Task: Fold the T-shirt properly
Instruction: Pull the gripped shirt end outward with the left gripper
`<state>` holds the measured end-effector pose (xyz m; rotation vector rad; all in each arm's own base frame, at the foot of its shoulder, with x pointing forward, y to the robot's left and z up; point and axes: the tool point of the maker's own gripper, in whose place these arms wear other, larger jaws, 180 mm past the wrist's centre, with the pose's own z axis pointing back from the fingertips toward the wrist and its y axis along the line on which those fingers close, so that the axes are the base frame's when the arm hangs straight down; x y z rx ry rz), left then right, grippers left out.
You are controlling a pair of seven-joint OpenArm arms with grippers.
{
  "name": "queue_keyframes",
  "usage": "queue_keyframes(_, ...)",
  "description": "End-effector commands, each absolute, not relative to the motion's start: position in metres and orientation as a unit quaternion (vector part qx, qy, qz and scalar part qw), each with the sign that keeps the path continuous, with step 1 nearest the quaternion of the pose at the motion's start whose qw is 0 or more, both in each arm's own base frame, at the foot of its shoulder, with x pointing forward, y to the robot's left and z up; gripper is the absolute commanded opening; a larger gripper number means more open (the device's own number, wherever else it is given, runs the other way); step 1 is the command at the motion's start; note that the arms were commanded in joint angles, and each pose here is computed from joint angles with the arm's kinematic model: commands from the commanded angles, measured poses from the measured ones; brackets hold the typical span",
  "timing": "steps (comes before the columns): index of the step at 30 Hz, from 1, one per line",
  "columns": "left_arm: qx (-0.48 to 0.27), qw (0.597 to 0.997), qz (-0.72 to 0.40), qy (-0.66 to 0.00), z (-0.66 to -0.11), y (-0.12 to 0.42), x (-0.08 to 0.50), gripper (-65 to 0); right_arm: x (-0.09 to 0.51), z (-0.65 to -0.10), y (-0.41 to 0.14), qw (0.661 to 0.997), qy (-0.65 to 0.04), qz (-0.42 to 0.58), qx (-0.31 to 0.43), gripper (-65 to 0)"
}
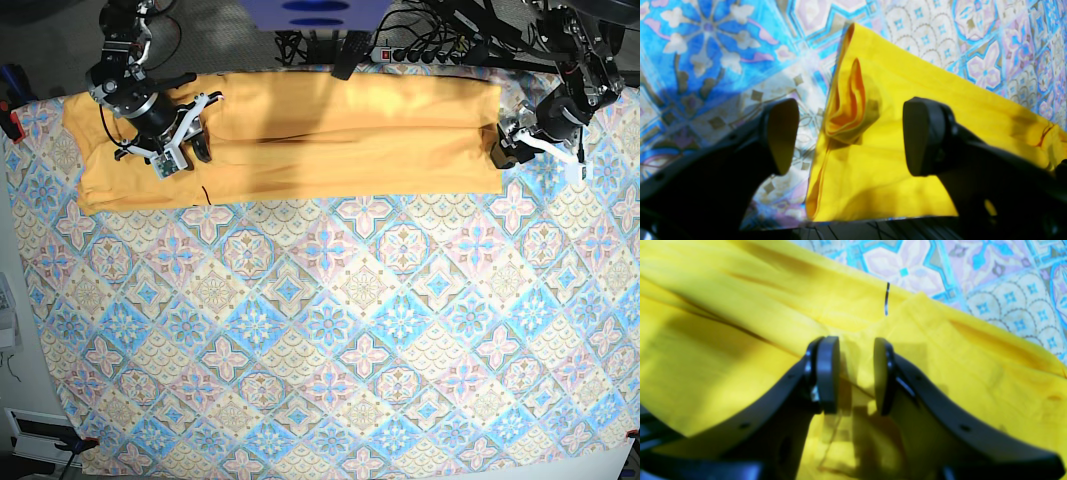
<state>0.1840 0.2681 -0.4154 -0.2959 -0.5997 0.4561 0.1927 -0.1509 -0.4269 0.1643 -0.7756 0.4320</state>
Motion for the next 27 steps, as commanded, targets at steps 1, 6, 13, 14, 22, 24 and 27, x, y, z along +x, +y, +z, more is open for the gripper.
queue_keyframes(1,-0.144,0.917,0.218,-0.301,-0.412,0.272,0.189,-17.6,0.199,-0.418,-0.151,0.892,-0.393,0.209,0.081,-48.1)
queue_keyframes(6,-0.168,0.919,0.235,-0.268,-0.439,0.262,0.193,-17.6,0.195,-0.426,-0.152,0.897,-0.383,0.204,0.086,-48.1)
queue_keyframes(13,-0.182,0.926,0.212,-0.252,-0.447,0.246,0.197,-17.6,0.200,-0.424,-0.152,0.895,-0.388,0.204,0.084,-48.1)
queue_keyframes(14,-0.183,0.926,0.211,-0.256,-0.446,0.245,0.201,-17.6,0.200,-0.424,-0.152,0.895,-0.388,0.204,0.084,-48.1)
queue_keyframes(22,-0.189,0.926,0.234,-0.227,-0.466,0.246,0.193,-17.6,0.199,-0.424,-0.152,0.895,-0.387,0.204,0.084,-48.1)
queue_keyframes(24,-0.189,0.926,0.234,-0.226,-0.466,0.246,0.193,-17.8,0.199,-0.424,-0.152,0.895,-0.387,0.204,0.084,-48.1)
queue_keyframes(27,-0.198,0.931,0.218,-0.216,-0.469,0.233,0.192,-23.9,0.199,-0.425,-0.152,0.896,-0.386,0.204,0.084,-48.1)
